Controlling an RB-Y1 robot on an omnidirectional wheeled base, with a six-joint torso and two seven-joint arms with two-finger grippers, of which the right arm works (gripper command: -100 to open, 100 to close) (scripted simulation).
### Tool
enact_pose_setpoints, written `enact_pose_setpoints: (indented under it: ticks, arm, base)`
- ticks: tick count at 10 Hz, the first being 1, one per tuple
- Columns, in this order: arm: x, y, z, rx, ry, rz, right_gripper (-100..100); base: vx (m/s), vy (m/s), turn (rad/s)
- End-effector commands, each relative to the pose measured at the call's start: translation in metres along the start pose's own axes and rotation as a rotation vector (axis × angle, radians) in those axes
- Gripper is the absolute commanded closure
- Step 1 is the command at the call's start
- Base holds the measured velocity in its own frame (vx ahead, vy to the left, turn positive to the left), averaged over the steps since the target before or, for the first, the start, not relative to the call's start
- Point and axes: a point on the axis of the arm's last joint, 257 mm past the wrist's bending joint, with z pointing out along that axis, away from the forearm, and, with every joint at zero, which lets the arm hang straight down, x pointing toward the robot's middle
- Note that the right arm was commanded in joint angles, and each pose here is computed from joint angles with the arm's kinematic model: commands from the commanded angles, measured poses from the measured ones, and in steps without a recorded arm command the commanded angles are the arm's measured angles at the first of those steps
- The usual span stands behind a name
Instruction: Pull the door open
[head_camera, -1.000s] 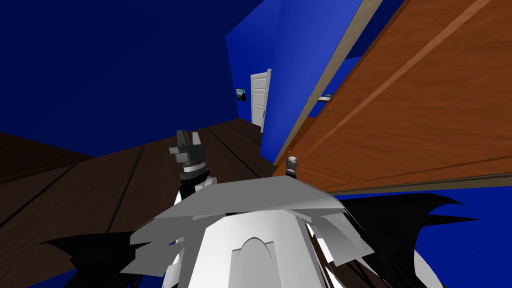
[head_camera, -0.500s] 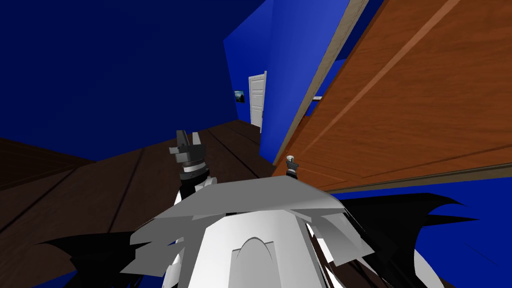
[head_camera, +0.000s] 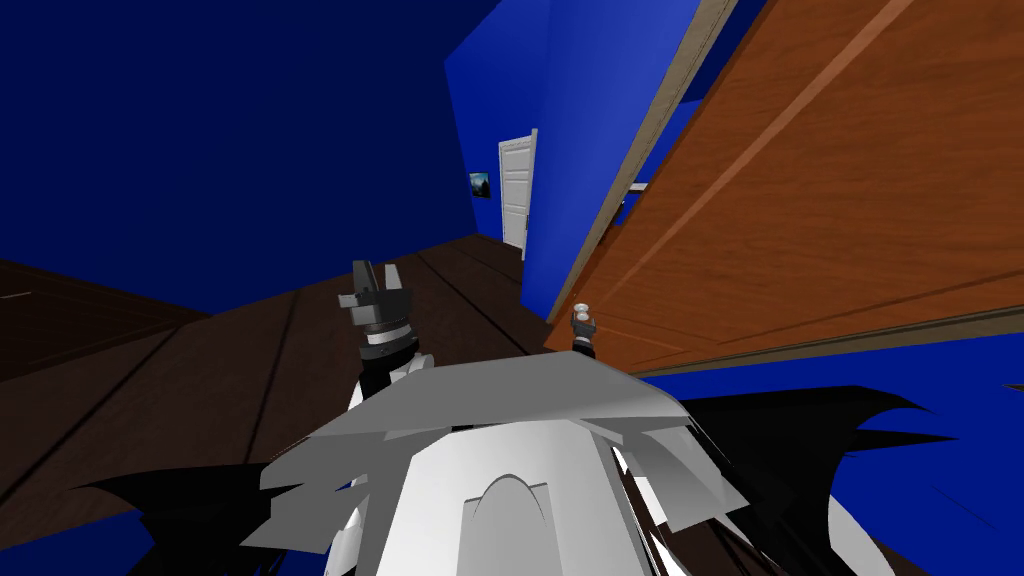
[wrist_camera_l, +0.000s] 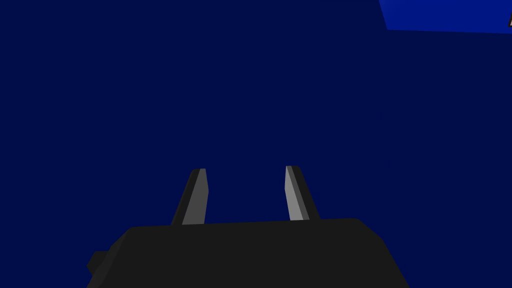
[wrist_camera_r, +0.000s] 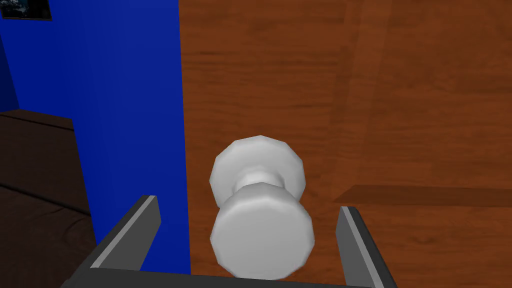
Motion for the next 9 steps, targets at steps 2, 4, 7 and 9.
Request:
enact_pose_setpoints:
  ticks: [2,4,7,9]
  arm:
    - [-0.009,-0.006,0.0051,0.033,-0.046,0.010,-100]
    - [-0.013,-0.009,0.0073,0.051,-0.069,0.016,-100]
    - [-0.016,-0.012,0.0090,0.065,-0.086,0.020,-100]
    - [-0.018,-0.010,0.0080,0.058,-0.089,0.020,-100]
  base:
    - [-0.176,0.050,0.008]
    - [-0.156,0.054,0.001]
    - [-0.165,0.038,0.003]
    - [0.144,-0.060,0.034]
